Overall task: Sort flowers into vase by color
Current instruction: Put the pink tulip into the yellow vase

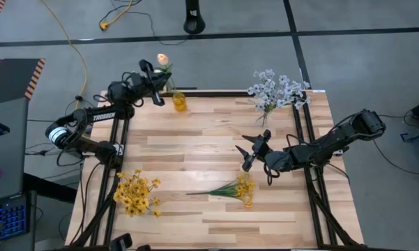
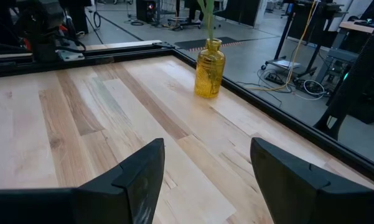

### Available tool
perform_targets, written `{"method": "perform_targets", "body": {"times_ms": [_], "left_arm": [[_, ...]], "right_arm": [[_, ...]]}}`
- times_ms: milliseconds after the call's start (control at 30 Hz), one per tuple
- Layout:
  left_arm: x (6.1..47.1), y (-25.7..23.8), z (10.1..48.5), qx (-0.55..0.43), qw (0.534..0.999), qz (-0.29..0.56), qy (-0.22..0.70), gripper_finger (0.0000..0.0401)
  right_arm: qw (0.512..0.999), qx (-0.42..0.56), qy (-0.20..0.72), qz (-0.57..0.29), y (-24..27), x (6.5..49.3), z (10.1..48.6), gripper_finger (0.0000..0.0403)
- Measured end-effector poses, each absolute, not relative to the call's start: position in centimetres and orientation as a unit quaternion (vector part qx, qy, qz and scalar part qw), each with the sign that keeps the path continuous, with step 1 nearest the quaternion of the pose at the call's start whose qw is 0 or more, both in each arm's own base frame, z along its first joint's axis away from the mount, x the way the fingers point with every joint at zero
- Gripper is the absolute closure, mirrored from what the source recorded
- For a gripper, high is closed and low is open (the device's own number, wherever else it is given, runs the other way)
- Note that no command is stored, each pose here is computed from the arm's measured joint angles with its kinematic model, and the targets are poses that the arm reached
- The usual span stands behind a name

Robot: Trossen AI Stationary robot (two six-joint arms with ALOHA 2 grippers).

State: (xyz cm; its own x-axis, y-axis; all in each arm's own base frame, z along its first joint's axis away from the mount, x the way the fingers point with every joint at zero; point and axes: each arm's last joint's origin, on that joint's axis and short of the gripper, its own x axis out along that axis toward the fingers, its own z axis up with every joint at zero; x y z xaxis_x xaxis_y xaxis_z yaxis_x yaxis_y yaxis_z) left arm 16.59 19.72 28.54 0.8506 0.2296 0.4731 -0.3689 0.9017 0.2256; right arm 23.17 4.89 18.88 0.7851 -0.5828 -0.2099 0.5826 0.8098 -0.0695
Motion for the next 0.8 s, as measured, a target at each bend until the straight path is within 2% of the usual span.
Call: {"method": "perform_targets", "body": {"times_ms": [433, 633, 800], "left_arm": [[16.5, 19.9, 31.3, 0.177, 0.925, 0.177, -0.286, 0.0399], [16.7, 20.8, 30.5, 0.153, 0.925, 0.237, -0.256, 0.0399], [16.9, 20.8, 30.4, 0.147, 0.927, 0.237, -0.25, 0.0399]], "right_arm": [[0.945, -0.001, 0.111, -0.309, 4.9, 23.2, 18.9, 0.0137], [0.945, -0.001, 0.111, -0.309, 4.9, 23.2, 18.9, 0.0137], [0.945, 0.0, 0.111, -0.309, 4.9, 23.2, 18.9, 0.0137]]}}
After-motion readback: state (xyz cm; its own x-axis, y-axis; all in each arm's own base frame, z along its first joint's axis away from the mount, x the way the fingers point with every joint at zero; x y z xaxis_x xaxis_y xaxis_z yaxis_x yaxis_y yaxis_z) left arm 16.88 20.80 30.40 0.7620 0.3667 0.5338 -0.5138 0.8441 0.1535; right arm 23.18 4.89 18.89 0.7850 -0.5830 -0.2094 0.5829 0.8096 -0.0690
